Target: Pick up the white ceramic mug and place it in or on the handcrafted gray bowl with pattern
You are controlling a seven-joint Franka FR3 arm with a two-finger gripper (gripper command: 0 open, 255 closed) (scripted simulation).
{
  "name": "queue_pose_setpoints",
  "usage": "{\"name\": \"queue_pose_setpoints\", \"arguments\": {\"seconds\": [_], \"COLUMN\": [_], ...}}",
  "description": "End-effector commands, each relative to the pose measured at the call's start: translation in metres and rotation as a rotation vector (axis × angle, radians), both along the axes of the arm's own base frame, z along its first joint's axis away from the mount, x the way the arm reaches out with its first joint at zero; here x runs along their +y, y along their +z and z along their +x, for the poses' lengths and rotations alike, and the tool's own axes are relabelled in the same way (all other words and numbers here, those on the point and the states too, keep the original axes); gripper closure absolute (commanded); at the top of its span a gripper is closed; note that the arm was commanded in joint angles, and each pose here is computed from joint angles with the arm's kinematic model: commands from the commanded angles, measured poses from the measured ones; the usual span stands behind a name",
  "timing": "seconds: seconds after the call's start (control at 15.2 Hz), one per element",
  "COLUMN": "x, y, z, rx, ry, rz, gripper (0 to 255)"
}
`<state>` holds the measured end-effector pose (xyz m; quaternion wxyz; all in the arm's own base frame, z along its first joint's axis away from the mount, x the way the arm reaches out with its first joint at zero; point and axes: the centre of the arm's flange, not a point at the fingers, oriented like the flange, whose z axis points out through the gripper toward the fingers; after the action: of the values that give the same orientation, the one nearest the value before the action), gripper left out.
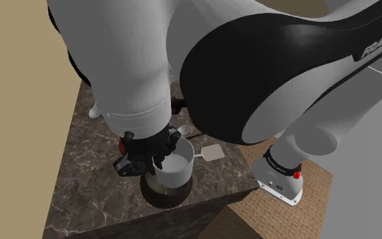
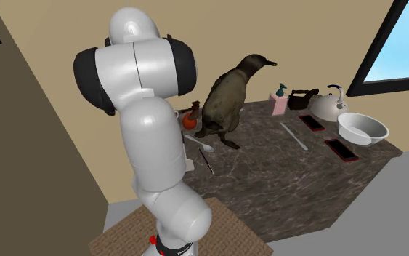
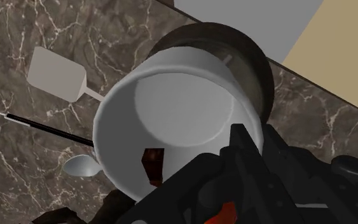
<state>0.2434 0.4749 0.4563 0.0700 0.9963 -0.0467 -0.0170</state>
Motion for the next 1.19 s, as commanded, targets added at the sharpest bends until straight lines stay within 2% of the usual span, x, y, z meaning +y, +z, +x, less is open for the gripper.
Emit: {"name": "queue_pose_setpoints", "arguments": {"seconds": [0.0,0.2,0.73,0.79,1.12], "x": [0.000,0.000,0.000,0.000,0.000], "y": [-0.011,-0.026,-0.026,-0.026,-0.026], "z": [0.000,0.000,0.000,0.000,0.000], "rx": [0.000,0.000,0.000,0.000,0.000], "ry": [0.000,0.000,0.000,0.000,0.000], "rz": [0.000,0.000,0.000,0.000,0.000], "gripper": [255,255,255,0,0]}}
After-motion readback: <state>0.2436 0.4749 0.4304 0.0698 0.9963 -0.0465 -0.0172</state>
